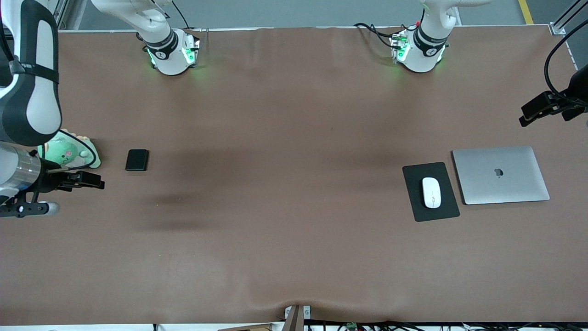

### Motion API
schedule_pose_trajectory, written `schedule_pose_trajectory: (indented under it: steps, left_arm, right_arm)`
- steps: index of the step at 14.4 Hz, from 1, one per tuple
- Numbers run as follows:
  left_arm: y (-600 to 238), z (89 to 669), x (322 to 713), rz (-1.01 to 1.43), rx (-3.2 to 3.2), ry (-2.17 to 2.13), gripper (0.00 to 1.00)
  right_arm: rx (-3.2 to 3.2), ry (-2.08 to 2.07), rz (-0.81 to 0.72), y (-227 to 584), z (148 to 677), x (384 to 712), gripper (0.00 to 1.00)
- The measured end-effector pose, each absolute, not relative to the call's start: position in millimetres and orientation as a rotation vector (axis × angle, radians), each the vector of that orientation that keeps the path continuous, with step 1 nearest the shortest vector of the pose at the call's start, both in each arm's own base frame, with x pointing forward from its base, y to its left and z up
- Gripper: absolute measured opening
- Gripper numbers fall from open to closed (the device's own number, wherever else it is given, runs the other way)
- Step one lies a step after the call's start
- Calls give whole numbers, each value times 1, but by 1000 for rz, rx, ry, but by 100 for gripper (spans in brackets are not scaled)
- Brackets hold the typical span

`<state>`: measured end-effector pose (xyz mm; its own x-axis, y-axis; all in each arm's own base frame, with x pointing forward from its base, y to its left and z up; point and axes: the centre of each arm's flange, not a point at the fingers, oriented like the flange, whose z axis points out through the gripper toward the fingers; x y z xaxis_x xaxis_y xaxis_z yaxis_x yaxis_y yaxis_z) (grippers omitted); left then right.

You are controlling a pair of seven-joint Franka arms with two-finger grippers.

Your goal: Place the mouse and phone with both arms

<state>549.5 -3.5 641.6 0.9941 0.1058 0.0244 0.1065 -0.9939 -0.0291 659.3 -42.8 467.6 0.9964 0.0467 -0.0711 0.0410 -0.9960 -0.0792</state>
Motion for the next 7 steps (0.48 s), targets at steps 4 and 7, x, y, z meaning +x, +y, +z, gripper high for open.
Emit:
schedule_pose_trajectory:
  steps: [4,7]
  left_arm:
    - [-4,642,549,-37,-3107,-164,100]
    - [-6,642,549,-37,-3107,-159,100]
  right_arm:
    - [-3076,-56,12,-51,498,667,100]
    - [-3077,-50,-14,-58,527,667,100]
